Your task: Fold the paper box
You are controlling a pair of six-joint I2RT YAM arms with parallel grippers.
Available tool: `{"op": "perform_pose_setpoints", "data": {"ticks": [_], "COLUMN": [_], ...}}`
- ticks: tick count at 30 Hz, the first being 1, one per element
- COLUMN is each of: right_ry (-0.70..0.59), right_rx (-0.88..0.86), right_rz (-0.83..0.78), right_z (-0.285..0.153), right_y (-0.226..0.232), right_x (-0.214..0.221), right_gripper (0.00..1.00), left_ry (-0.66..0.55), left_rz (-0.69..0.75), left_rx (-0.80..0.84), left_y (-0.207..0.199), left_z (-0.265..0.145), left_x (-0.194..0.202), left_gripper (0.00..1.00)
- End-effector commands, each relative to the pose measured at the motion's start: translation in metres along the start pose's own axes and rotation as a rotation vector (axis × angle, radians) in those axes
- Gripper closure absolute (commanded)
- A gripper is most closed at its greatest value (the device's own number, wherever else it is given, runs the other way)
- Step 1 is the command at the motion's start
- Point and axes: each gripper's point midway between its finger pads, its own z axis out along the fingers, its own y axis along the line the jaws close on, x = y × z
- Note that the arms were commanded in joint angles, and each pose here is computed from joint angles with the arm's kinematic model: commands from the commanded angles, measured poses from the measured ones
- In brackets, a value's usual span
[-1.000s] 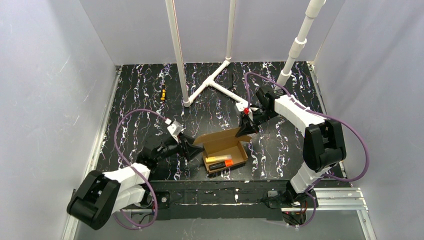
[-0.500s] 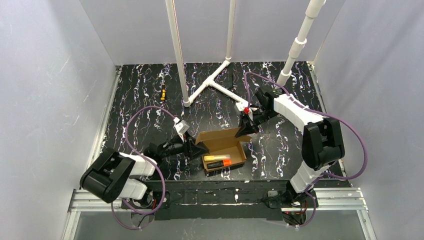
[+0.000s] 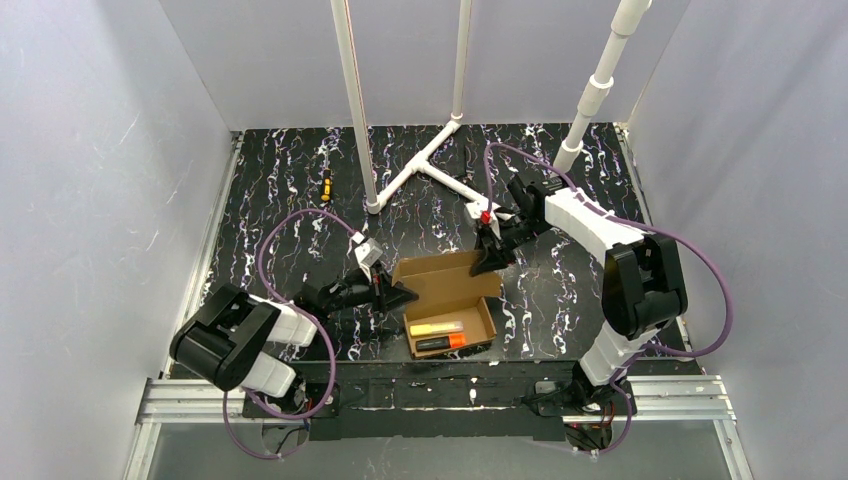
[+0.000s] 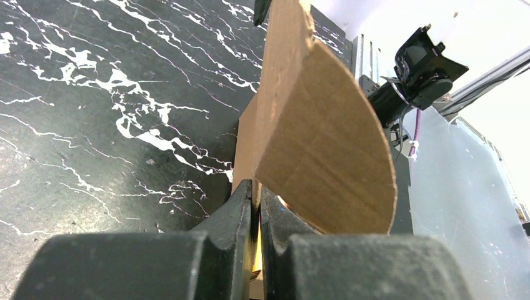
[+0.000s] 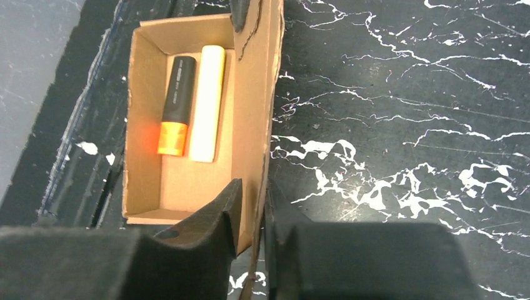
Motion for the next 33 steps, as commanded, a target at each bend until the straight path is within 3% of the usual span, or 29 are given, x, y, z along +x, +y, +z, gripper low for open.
{"op": "perform_pose_setpoints", "data": {"ticks": [1, 4, 7, 10, 13, 16, 21, 25, 28, 33], "right_ry": [0.049, 0.050, 0.050, 0.036, 0.026, 0.033, 0.011, 0.039, 0.026, -0.091], "right_rx": [0.010, 0.042, 0.085, 0.150, 0.260, 0.409, 0.561, 0.619, 0.613, 0.439], "right_rz": [0.066, 0.074, 0.059, 0.040, 0.041, 0.072, 0.117, 0.158, 0.201, 0.186], "right_z": [-0.003, -0.012, -0.026, -0.043, -0.062, -0.078, -0.078, -0.060, -0.045, -0.009], "right_y": [0.000, -0.001, 0.000, 0.000, -0.011, -0.030, -0.054, -0.071, -0.076, -0.054], "right_x": [0.002, -0.005, -0.014, -0.024, -0.026, -0.017, -0.005, 0.010, 0.016, 0.003], "right_gripper": [0.65, 0.45, 0.31, 0.24, 0.23, 0.31, 0.68, 0.85, 0.90, 0.91], "left_ry": [-0.060, -0.067, -0.068, -0.066, -0.069, -0.065, -0.053, -0.055, -0.053, -0.051], "left_rz": [0.096, 0.131, 0.176, 0.228, 0.286, 0.316, 0.324, 0.328, 0.324, 0.324], "left_rx": [-0.024, -0.052, -0.096, -0.145, -0.184, -0.209, -0.212, -0.210, -0.210, -0.207], "left_y": [0.002, 0.004, 0.008, 0.013, 0.017, 0.020, 0.022, 0.021, 0.021, 0.020], "left_z": [-0.001, -0.005, -0.010, -0.015, -0.019, -0.023, -0.023, -0.024, -0.024, -0.025], "left_x": [-0.018, -0.019, -0.022, -0.026, -0.031, -0.031, -0.027, -0.027, -0.026, -0.024], "left_gripper": [1.00, 1.00, 1.00, 1.00, 1.00, 1.00, 1.00, 1.00, 1.00, 1.00]}}
